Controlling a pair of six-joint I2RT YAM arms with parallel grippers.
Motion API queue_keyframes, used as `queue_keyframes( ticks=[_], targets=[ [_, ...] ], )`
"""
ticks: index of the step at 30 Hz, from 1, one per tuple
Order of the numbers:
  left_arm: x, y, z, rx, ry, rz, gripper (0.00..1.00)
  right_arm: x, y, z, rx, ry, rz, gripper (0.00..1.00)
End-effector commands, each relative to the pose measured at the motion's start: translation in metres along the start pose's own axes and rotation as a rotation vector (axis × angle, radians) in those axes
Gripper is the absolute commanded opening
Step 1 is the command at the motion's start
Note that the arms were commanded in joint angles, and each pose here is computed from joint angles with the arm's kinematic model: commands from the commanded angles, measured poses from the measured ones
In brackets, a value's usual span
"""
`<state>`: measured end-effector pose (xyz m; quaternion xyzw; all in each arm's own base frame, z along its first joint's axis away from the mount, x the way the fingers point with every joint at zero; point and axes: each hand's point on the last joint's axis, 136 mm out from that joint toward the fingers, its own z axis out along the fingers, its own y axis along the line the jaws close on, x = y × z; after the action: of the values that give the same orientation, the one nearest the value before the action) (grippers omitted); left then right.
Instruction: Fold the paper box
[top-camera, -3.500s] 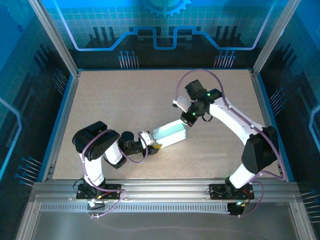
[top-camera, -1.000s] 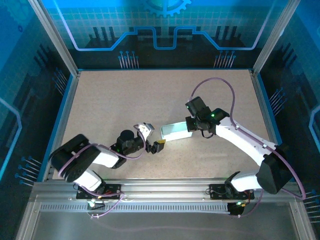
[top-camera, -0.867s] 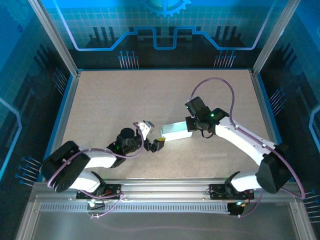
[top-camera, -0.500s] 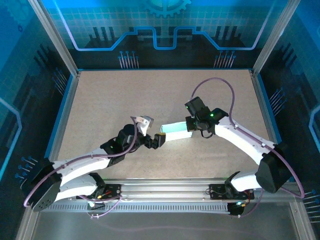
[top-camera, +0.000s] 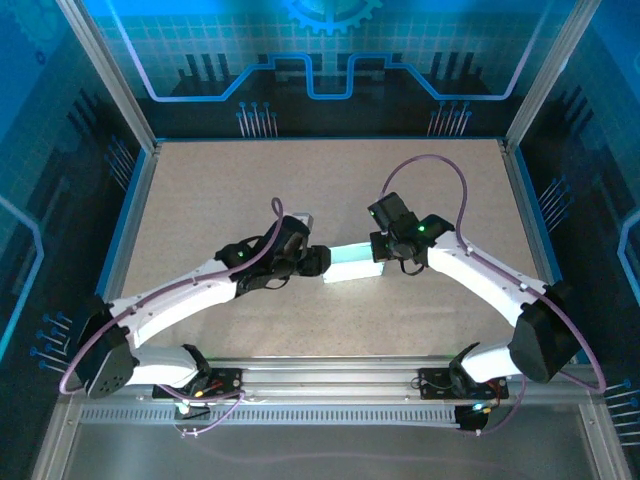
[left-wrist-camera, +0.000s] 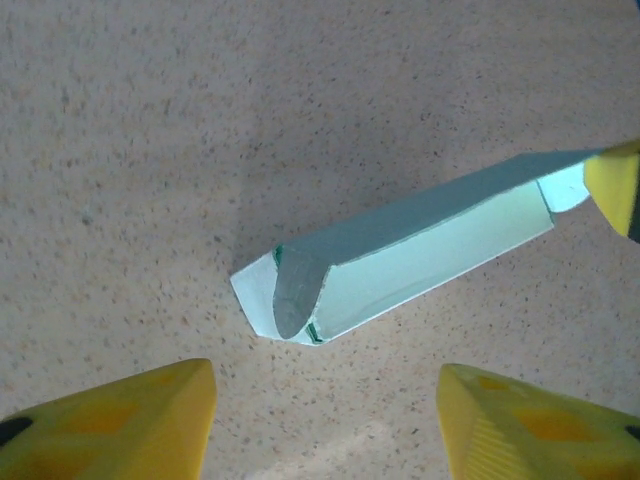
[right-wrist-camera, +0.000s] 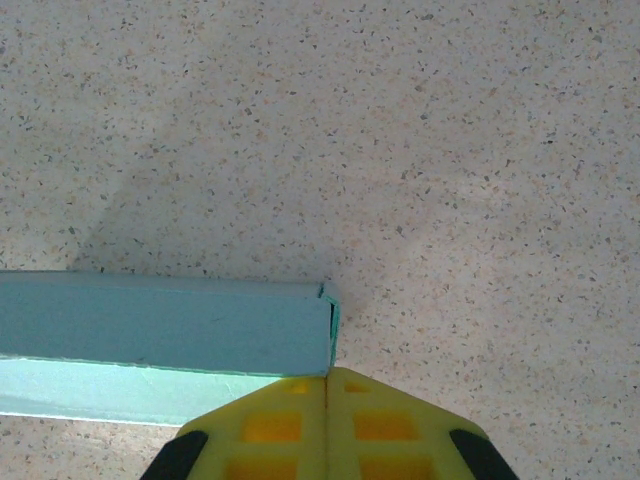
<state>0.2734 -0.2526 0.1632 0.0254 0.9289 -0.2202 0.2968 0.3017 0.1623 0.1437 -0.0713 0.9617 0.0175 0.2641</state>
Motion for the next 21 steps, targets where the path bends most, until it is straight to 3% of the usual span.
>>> queue_keyframes(
  ticks=[1, 10, 21],
  targets=[
    [0.009, 0.003, 0.002, -0.06, 0.082, -0.012, 0.52, -0.004, 0.007, -0.003, -0.007, -0.001, -0.002, 0.0],
    [0.001, 0.007, 0.023, -0.113, 0.121, -0.015, 0.32, -0.006, 0.008, -0.006, -0.021, -0.003, -0.004, 0.0],
    [-0.004, 0.0, 0.033, -0.076, 0.123, -0.053, 0.2, -0.001, 0.009, -0.003, -0.023, 0.016, -0.011, 0.0]
  ],
)
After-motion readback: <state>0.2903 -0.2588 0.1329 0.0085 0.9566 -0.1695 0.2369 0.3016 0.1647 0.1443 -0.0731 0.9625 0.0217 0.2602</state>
